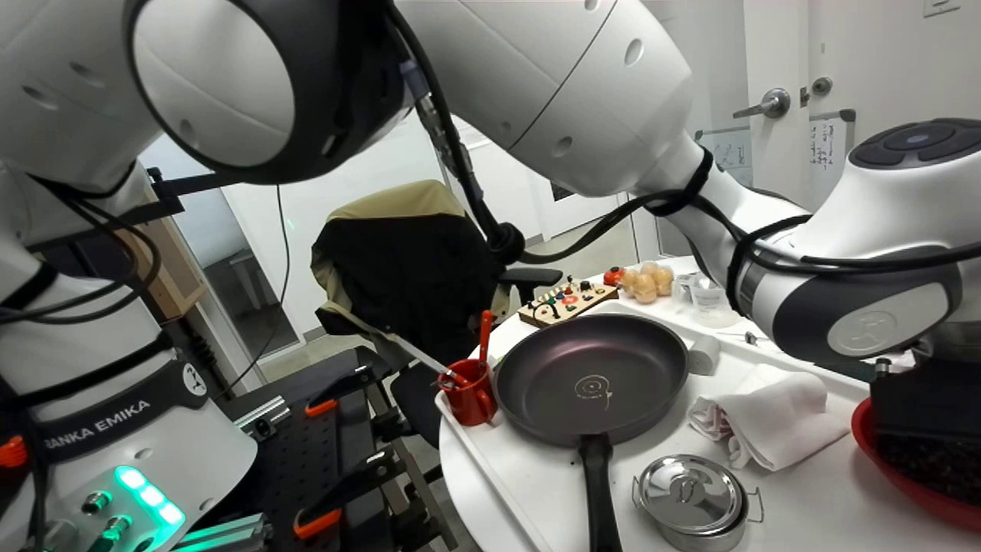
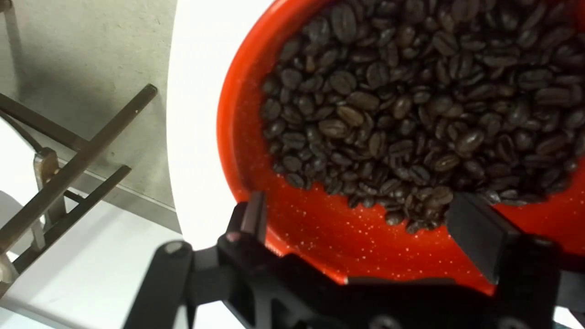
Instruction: Move the red bowl backwards.
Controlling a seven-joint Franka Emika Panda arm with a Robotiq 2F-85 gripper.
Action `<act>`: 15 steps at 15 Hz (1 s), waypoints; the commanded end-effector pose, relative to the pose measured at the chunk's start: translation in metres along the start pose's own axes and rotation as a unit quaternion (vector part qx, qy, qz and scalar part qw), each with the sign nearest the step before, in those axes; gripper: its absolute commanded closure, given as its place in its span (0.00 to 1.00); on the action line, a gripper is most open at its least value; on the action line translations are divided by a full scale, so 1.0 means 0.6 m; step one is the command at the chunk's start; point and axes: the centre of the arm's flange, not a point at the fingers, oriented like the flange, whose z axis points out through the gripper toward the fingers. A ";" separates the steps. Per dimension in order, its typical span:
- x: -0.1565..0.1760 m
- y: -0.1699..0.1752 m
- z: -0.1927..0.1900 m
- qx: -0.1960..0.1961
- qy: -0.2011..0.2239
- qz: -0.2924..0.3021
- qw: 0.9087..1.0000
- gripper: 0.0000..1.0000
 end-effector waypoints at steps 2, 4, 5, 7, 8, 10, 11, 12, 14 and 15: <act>0.009 0.018 -0.033 -0.011 -0.009 0.004 1.000 0.00; 0.009 0.023 -0.037 -0.014 -0.009 0.005 1.000 0.00; 0.009 0.024 -0.040 -0.016 -0.009 0.004 1.000 0.00; 0.009 0.028 -0.046 -0.019 -0.009 0.005 1.000 0.00; 0.009 0.030 -0.048 -0.019 -0.010 0.006 1.000 0.00; 0.008 0.031 -0.054 -0.020 -0.011 0.008 1.000 0.00; 0.007 0.031 -0.058 -0.019 -0.013 0.010 1.000 0.00; 0.006 0.032 -0.062 -0.019 -0.016 0.013 1.000 0.00; 0.003 0.032 -0.071 -0.015 -0.036 0.017 0.999 0.00; 0.001 0.033 -0.077 -0.010 -0.049 0.020 0.999 0.00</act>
